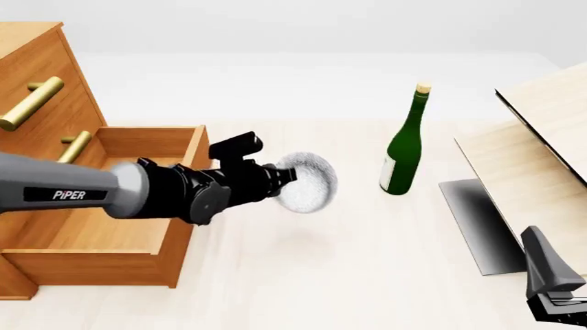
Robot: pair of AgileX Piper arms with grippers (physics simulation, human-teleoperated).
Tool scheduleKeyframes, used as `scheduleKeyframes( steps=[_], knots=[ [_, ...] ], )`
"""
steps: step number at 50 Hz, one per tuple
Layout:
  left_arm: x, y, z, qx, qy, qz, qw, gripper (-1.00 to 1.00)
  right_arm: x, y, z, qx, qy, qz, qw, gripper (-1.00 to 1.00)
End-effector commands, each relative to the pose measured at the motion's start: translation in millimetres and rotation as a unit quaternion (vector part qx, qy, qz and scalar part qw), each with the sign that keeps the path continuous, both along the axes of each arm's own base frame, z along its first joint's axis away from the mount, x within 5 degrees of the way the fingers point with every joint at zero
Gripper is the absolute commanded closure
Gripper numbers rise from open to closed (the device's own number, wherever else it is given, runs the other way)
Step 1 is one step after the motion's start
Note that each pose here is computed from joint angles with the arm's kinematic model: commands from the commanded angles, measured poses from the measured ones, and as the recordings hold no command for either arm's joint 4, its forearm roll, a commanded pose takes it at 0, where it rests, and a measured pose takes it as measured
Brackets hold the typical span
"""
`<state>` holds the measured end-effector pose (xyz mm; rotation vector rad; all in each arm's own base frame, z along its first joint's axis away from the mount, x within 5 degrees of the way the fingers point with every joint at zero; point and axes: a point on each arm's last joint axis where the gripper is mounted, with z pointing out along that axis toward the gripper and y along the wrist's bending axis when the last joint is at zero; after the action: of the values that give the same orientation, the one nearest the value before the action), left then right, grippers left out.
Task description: Put the bowl in the bottom drawer of the cabinet and close it.
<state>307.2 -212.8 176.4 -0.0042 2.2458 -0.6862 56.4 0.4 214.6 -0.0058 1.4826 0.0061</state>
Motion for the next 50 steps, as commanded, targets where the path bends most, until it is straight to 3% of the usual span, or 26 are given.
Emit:
scheduleKeyframes(
  steps=[1,5,50],
  knots=[
    [5,9,18,0.021,-0.018,-0.005,0.9996,1.00,0,0,0,0.000,0.000,0.000,1.0000,-1.00],
    [7,13,26,0.041,-0.033,-0.014,0.9985,1.00,0,0,0,0.000,0.000,0.000,1.0000,-1.00],
    [-30,58,78,0.056,-0.091,-0.009,0.9942,1.00,0,0,0,0.000,0.000,0.000,1.0000,-1.00]
  ],
)
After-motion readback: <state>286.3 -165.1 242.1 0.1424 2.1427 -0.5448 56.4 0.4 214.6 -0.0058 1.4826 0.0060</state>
